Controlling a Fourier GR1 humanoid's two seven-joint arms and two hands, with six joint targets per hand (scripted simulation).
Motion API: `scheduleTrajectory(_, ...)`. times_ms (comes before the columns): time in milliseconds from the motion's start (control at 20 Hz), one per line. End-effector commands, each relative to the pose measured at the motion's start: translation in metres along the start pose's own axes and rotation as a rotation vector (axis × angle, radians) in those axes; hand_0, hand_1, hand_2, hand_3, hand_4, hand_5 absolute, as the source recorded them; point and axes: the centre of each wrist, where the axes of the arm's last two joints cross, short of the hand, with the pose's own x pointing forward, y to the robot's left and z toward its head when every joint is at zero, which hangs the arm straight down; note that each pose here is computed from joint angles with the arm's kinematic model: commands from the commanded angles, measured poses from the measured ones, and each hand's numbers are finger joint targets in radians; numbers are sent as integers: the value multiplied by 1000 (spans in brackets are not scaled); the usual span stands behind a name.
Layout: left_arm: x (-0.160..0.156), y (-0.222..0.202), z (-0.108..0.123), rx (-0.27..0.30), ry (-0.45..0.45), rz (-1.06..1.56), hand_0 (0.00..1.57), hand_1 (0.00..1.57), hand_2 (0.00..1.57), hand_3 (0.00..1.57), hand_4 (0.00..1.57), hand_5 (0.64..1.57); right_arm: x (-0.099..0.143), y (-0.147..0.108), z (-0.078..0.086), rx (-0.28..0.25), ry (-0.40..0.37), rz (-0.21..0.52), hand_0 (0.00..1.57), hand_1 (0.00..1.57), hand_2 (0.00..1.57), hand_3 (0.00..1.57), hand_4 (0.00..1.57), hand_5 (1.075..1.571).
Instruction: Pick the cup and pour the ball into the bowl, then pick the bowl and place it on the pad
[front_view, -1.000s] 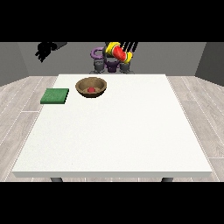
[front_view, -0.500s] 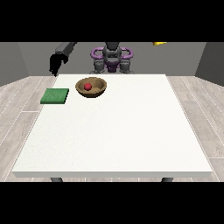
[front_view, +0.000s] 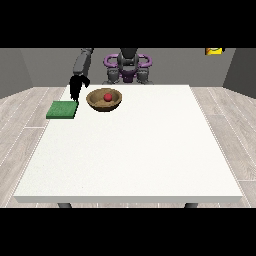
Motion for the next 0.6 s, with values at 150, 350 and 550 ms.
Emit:
scheduleTrajectory(150, 16, 43, 18, -21, -19, 26, 0, 0, 0, 0, 1001, 1542, -20, 13, -15, 4, -2, -2, 0, 0, 0, 0, 582, 1558)
scheduleTrajectory(350, 38, 50, 21, -1, -69, 23, 0, 0, 0, 0, 1008, 1535, -44, 3, -5, 4, -27, -20, 0, 0, 0, 0, 553, 1558)
scheduleTrajectory(550, 7, 58, 40, 35, -41, 18, 0, 0, 0, 0, 1019, 1533, -51, 18, -9, 22, -13, 10, 0, 0, 0, 0, 509, 1552)
